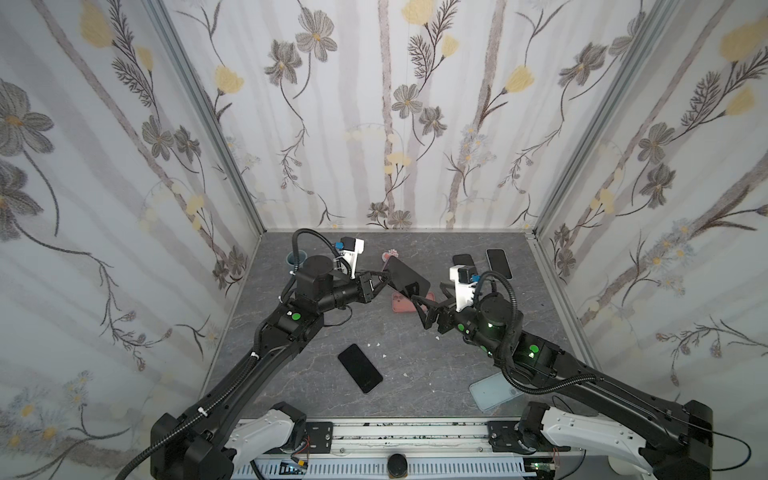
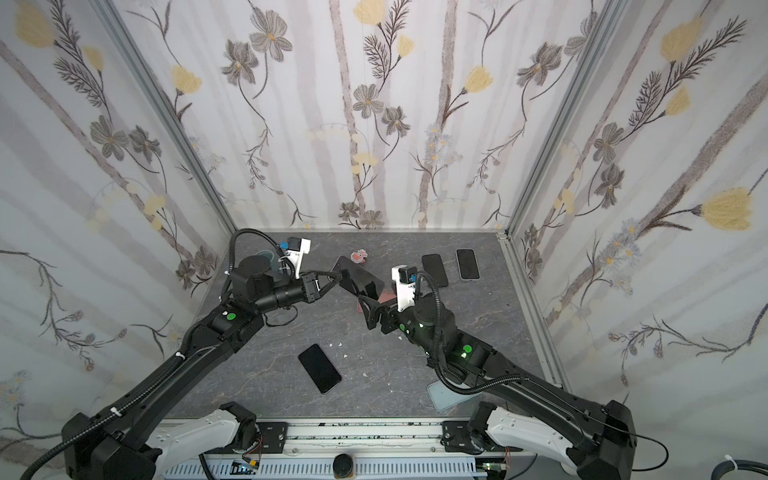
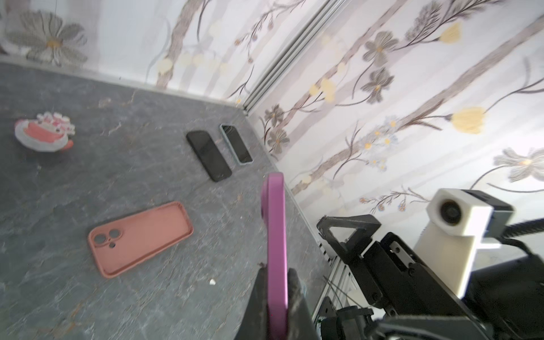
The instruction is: Put the phone into the phone case
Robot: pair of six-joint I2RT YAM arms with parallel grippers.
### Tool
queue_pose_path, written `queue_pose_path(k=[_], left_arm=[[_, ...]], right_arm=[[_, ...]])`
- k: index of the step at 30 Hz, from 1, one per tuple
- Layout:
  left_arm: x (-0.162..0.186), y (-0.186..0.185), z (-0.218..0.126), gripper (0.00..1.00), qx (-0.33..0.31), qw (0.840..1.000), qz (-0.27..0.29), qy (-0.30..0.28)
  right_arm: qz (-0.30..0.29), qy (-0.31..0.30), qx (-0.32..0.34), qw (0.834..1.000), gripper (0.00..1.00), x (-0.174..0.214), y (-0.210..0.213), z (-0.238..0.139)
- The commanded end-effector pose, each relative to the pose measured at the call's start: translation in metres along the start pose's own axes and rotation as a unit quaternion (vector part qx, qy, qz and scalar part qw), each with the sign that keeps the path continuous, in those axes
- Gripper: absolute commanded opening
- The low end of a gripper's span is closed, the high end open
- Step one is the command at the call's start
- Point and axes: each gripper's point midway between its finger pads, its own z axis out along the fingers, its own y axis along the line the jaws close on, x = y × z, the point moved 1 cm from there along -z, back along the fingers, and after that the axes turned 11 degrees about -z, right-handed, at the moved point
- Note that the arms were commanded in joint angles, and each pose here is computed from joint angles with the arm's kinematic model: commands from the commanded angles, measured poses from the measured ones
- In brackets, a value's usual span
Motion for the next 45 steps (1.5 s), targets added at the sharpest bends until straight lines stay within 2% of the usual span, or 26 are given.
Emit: queue_pose_path(k=[1, 7, 10, 11, 13, 15, 16, 20, 24, 26, 31, 33, 37, 45], left_arm=[[-0.031, -0.054, -0.02, 0.0, 0.104, 0.99, 0.034, -0.084], [-0.041, -0.098, -0.054, 0.0, 0.197, 0.968, 0.061, -0.144], [-0.044, -0.118, -0.065, 0.0, 0.231, 0.958, 0.075, -0.152], [-0.045, -0.124, -0.068, 0.0, 0.242, 0.955, 0.08, -0.151], [-0.043, -0.135, -0.073, 0.0, 0.265, 0.949, 0.088, -0.146], [-0.041, -0.144, -0.077, 0.0, 0.287, 0.943, 0.093, -0.139], [-0.039, -0.147, -0.079, 0.0, 0.298, 0.94, 0.095, -0.133], [-0.033, -0.157, -0.087, 0.0, 0.33, 0.929, 0.106, -0.126], [-0.032, -0.16, -0.093, 0.0, 0.334, 0.927, 0.111, -0.132], [-0.032, -0.162, -0.096, 0.0, 0.334, 0.925, 0.117, -0.139], [-0.035, -0.157, -0.101, 0.0, 0.312, 0.927, 0.128, -0.165], [-0.036, -0.156, -0.102, 0.0, 0.311, 0.927, 0.126, -0.169], [-0.032, -0.159, -0.103, 0.0, 0.328, 0.923, 0.124, -0.158], [-0.027, -0.158, -0.099, 0.0, 0.341, 0.922, 0.118, -0.141]], right_arm=[[0.054, -0.11, -0.068, 0.99, 0.93, -0.045, 0.013, -0.015], [0.107, -0.191, -0.167, 0.961, 0.67, -0.09, 0.022, -0.037], [0.116, -0.217, -0.223, 0.943, 0.47, -0.113, 0.036, -0.047], [0.115, -0.216, -0.237, 0.94, 0.45, -0.115, 0.041, -0.048], [0.102, -0.215, -0.271, 0.933, 0.46, -0.129, 0.054, -0.05], [0.096, -0.203, -0.287, 0.931, 0.57, -0.133, 0.062, -0.047], [0.095, -0.198, -0.292, 0.931, 0.57, -0.134, 0.064, -0.046], [0.089, -0.196, -0.322, 0.922, 0.44, -0.141, 0.074, -0.047], [0.085, -0.193, -0.334, 0.918, 0.46, -0.144, 0.079, -0.049], [0.082, -0.199, -0.316, 0.924, 0.49, -0.145, 0.074, -0.051], [0.073, -0.183, -0.205, 0.959, 0.54, -0.134, 0.043, -0.042], [0.081, -0.186, -0.191, 0.96, 0.57, -0.129, 0.036, -0.043], [0.099, -0.183, -0.223, 0.952, 0.56, -0.121, 0.043, -0.04], [0.088, -0.177, -0.353, 0.915, 0.33, -0.13, 0.083, -0.044]])
